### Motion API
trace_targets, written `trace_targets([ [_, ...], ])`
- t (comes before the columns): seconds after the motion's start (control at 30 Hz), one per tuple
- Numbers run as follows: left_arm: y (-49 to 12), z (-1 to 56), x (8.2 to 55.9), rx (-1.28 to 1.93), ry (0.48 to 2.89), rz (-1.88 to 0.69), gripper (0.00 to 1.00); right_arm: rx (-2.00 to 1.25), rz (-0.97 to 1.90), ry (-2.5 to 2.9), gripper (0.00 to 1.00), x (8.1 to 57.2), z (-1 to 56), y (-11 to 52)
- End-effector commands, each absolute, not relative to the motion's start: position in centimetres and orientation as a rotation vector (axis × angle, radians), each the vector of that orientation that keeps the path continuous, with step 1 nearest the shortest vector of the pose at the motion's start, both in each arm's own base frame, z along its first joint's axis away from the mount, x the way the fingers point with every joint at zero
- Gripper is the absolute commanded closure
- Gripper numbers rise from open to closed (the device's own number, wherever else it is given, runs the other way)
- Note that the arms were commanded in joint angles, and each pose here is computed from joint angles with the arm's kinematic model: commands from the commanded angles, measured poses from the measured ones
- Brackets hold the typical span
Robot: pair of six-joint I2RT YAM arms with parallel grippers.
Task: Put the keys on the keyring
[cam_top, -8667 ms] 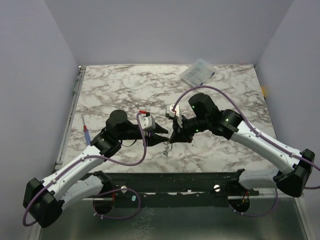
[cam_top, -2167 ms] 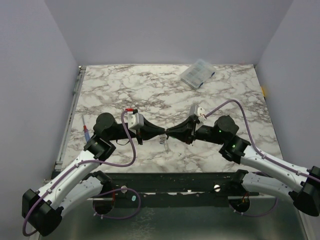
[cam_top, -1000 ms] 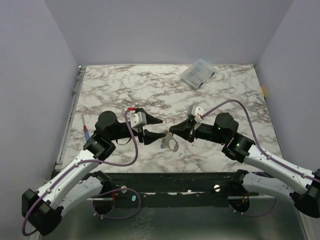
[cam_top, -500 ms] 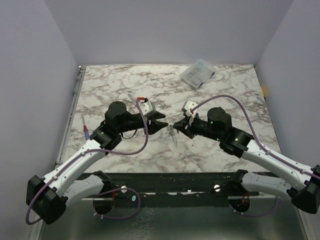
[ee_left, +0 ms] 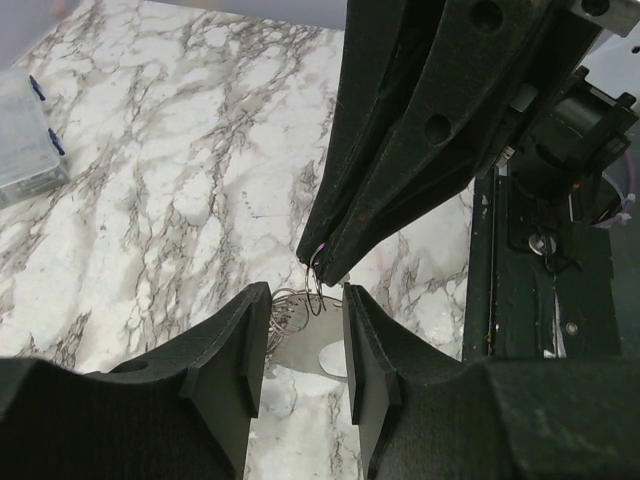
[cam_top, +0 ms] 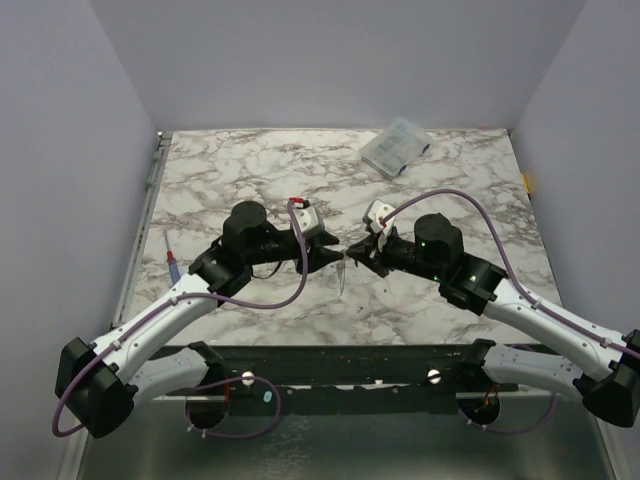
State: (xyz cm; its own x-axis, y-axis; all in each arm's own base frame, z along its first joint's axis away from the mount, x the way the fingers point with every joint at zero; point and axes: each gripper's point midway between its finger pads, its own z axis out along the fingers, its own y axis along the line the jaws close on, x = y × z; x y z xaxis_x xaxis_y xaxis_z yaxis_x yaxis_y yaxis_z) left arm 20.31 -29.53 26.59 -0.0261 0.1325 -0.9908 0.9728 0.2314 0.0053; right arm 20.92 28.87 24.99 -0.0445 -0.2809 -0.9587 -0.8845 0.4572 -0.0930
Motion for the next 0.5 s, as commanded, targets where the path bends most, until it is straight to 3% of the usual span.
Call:
trace_targets([
  [0.0,-29.95,26.58,19.84,1.170,1.396,-0.987,0.61,-1.057,0.695,1.522,0.99,20.39,26.90,29.13],
  [0.47,-30.62,25.86,20.06,1.180,1.423,-1.003,0.79,-1.076,0.732,1.499,0.99,19.71,27.13,29.38],
])
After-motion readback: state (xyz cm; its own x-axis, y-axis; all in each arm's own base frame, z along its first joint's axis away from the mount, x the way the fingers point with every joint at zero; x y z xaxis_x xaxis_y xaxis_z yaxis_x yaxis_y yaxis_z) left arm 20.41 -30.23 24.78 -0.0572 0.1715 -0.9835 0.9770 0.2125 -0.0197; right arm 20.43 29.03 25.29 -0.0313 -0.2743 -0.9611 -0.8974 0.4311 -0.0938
